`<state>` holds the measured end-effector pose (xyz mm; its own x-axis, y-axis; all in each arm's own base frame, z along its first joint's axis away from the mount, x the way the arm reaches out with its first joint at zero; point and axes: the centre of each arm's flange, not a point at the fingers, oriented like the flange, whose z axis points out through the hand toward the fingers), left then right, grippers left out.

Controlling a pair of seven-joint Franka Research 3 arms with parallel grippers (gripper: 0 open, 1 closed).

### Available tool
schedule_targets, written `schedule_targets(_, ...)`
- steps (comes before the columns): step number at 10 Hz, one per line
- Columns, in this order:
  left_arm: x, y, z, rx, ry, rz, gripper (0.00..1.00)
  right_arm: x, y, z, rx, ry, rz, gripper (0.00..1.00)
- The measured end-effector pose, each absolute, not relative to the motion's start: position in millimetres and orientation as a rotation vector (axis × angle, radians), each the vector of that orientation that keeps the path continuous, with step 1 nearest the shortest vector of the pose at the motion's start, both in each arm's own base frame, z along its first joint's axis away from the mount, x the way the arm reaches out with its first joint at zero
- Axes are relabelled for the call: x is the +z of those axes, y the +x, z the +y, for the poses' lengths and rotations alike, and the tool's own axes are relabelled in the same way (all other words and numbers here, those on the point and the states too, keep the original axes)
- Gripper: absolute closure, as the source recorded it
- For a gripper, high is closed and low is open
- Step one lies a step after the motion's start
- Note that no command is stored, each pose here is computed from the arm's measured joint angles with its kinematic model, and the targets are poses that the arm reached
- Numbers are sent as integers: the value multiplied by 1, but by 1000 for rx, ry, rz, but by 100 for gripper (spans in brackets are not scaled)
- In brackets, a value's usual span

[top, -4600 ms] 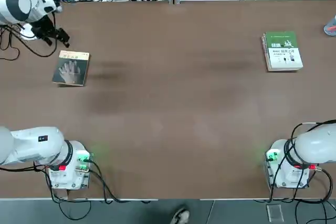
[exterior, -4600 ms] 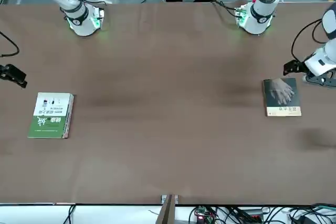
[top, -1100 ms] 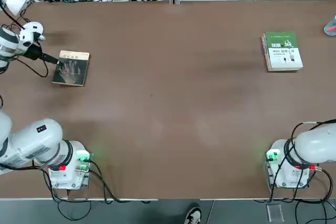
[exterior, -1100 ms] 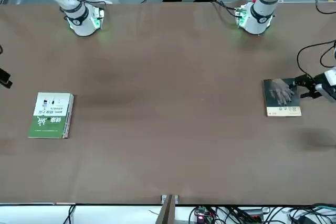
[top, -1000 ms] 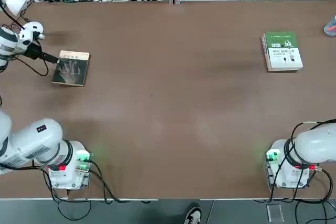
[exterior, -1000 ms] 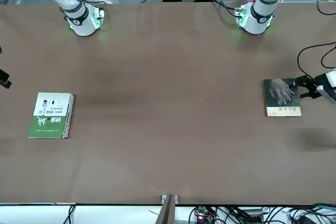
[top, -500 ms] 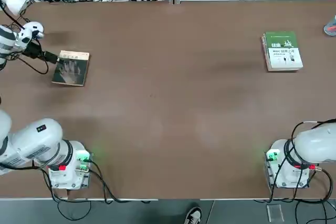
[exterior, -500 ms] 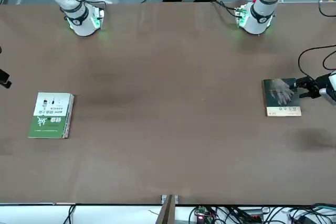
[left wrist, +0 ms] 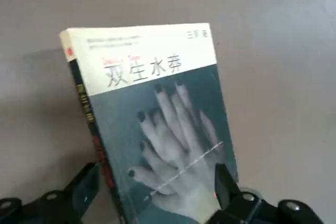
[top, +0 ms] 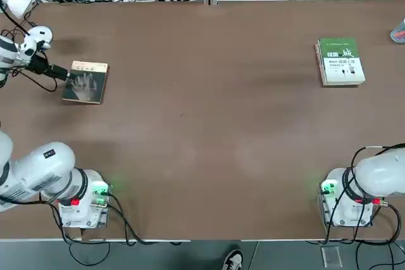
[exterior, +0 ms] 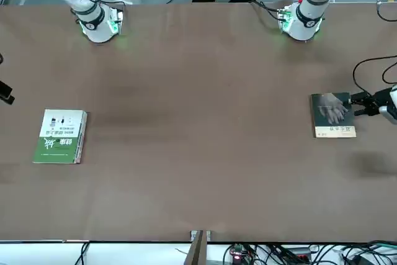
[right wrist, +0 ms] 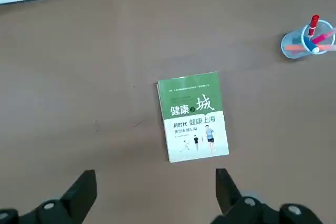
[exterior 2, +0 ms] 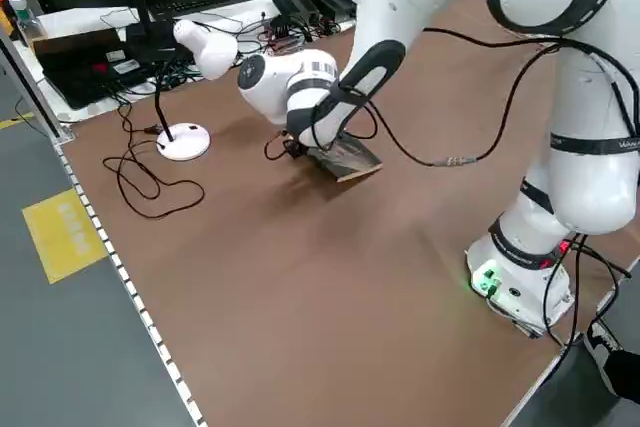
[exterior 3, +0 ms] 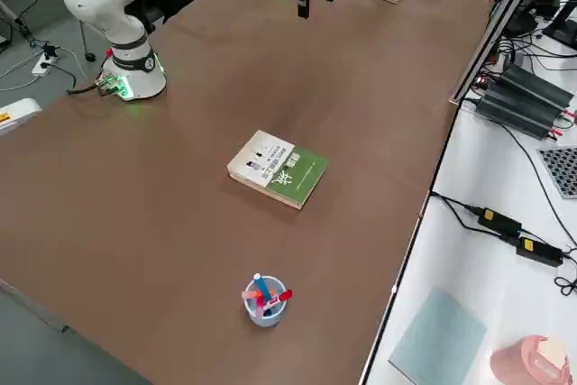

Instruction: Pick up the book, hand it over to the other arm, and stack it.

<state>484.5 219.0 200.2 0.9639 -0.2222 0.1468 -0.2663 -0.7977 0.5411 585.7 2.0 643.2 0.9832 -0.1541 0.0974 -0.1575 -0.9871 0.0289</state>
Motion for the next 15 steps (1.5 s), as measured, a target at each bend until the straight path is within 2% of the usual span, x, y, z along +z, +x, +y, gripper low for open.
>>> schedule_targets(5,206,495,229,109,2528,-367,3,643,586,3,147,3092,-241,0)
schedule_targets(15,176,511,244,95,2492,-372,4,643,586,3,150,3093,-239,0)
